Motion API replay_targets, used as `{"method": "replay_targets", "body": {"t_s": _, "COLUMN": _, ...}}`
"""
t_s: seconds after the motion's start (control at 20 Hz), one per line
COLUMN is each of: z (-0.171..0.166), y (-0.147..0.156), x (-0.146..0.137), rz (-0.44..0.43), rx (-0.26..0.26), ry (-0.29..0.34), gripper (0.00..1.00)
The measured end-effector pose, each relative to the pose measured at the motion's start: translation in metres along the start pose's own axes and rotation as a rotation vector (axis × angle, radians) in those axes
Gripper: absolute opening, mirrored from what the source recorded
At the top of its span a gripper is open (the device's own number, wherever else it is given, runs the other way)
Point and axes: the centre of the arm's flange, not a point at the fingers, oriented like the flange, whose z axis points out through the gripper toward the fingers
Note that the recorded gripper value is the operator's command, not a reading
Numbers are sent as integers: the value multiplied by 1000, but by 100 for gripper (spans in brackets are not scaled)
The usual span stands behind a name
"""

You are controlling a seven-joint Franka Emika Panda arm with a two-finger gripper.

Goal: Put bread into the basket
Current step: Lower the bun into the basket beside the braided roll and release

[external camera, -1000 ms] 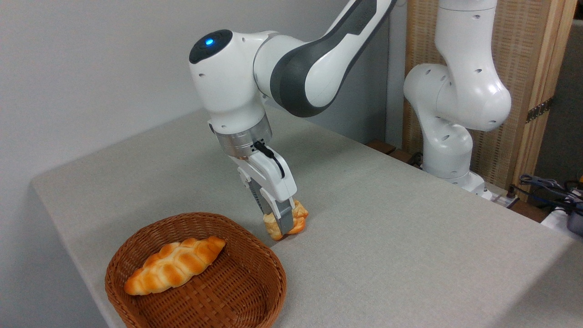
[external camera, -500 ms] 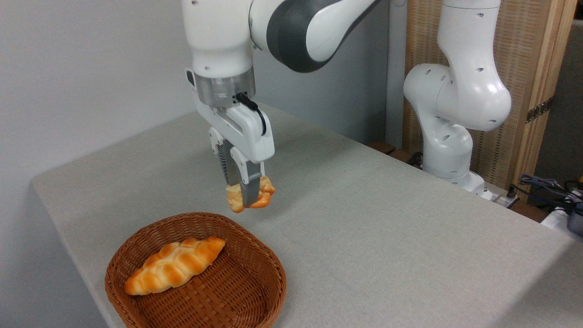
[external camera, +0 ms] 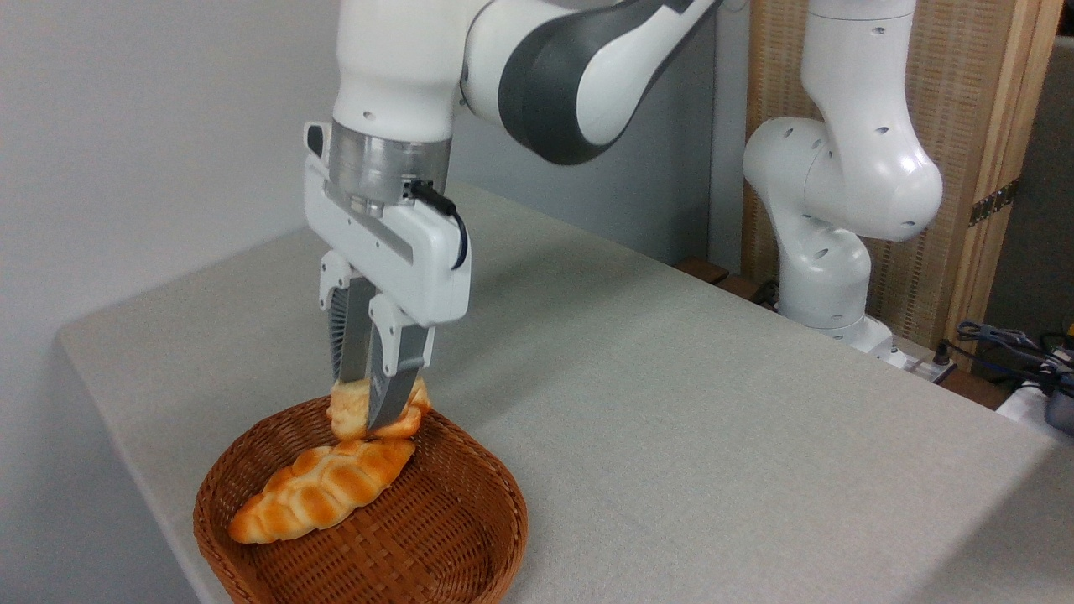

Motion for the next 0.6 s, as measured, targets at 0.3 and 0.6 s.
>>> {"method": "replay_targets", "body": {"t_s": 0.3, "z": 17, "y": -5, "x": 0, "rz": -6, "rx": 5, "ry": -3, "gripper": 100}}
{"method": "replay_targets", "body": {"t_s": 0.6, "z": 15, "y": -6, "x": 0, "rz": -6, "rx": 8, "ry": 0, "gripper": 100}}
